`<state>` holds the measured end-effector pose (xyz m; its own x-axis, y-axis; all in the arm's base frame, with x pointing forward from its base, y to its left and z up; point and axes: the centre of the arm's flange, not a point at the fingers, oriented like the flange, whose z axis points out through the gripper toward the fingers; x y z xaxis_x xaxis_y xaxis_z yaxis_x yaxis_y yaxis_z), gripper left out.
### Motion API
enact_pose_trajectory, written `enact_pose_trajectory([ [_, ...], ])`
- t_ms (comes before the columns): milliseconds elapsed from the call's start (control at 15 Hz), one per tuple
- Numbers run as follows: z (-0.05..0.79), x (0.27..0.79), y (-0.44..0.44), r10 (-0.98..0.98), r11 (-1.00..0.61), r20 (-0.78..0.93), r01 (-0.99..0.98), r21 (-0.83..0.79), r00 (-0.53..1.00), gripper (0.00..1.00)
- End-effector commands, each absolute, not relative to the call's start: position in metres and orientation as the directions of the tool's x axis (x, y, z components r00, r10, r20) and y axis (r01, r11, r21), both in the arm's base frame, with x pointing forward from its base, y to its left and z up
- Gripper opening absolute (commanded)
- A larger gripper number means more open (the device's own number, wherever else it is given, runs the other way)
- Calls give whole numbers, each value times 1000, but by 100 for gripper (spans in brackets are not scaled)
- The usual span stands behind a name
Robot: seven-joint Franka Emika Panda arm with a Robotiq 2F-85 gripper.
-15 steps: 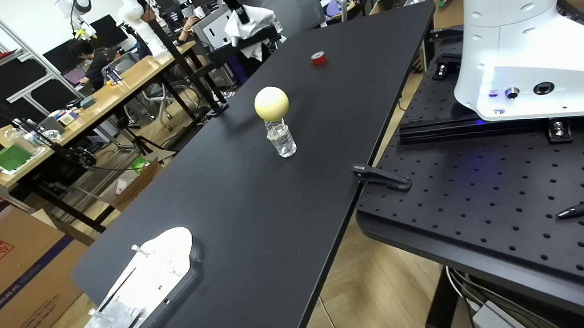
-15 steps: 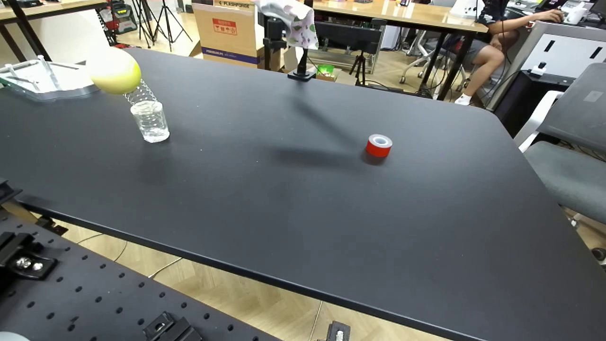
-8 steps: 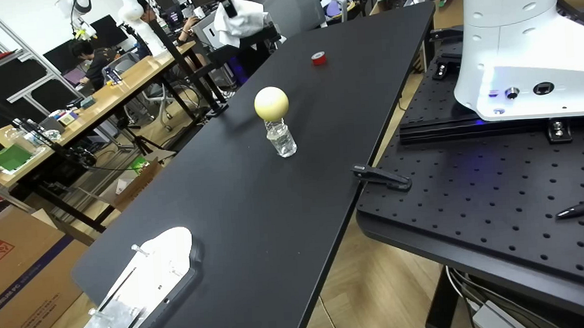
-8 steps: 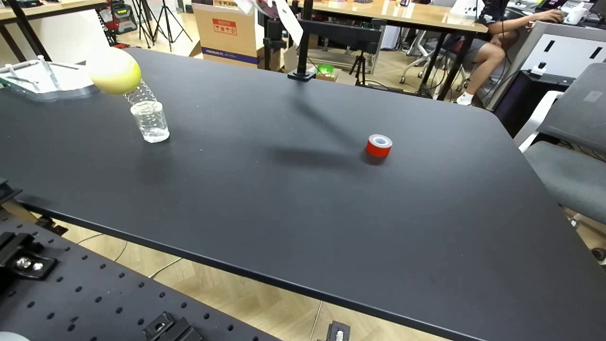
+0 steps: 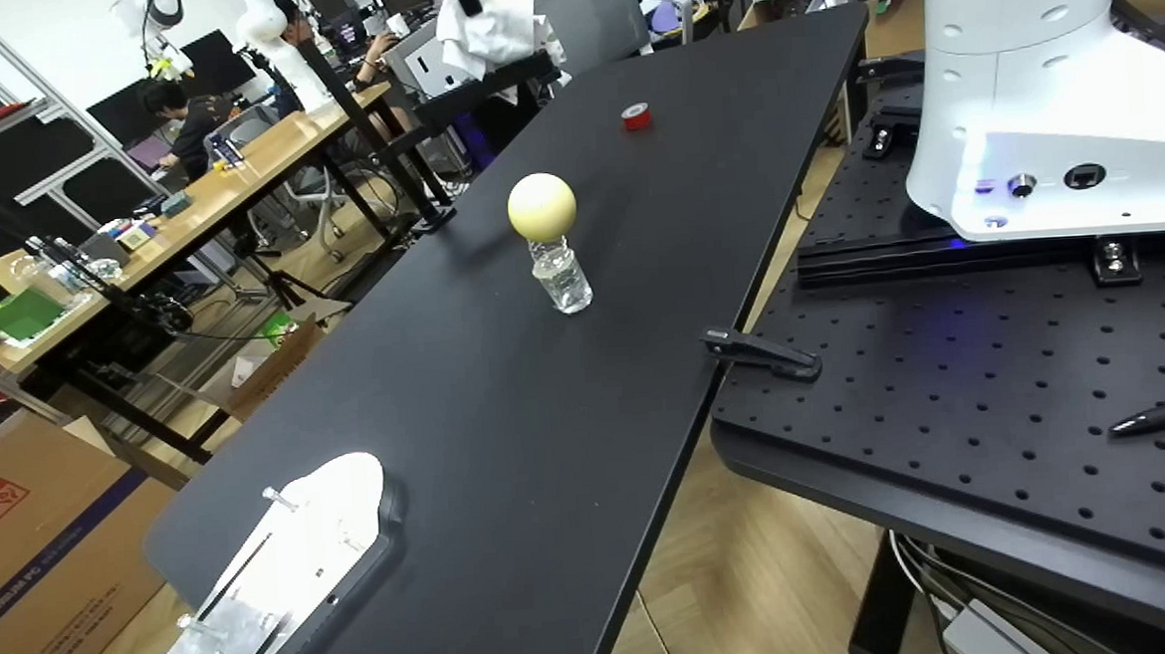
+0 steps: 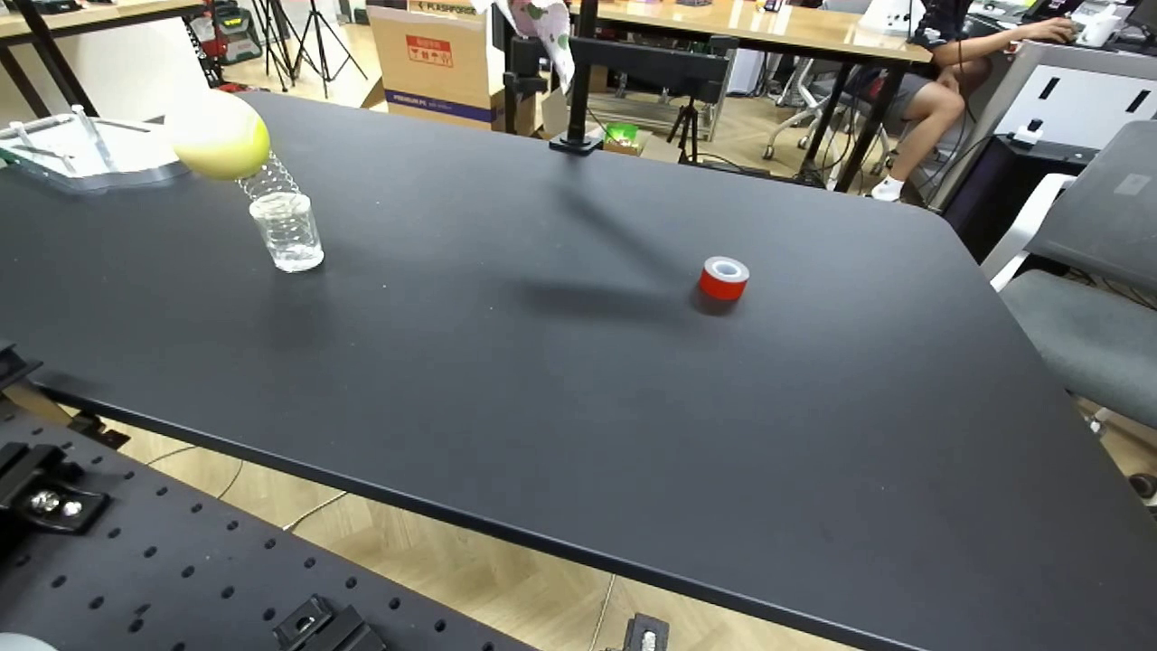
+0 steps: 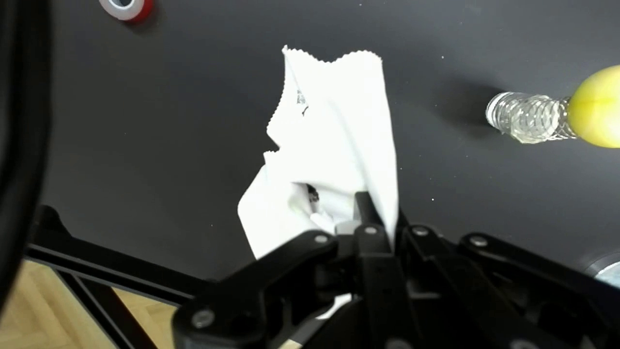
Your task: Pick up the white cloth and hang it on the metallic pole
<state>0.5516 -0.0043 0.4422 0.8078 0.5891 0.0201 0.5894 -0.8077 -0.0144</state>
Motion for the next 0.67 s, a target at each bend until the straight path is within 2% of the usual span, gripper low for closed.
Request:
enact_pose_trajectory([
  [0,436,556,-32,534,-844,17,535,-40,845,1],
  [600,386,549,-43,539,-837,-49,528,-146,841,1],
])
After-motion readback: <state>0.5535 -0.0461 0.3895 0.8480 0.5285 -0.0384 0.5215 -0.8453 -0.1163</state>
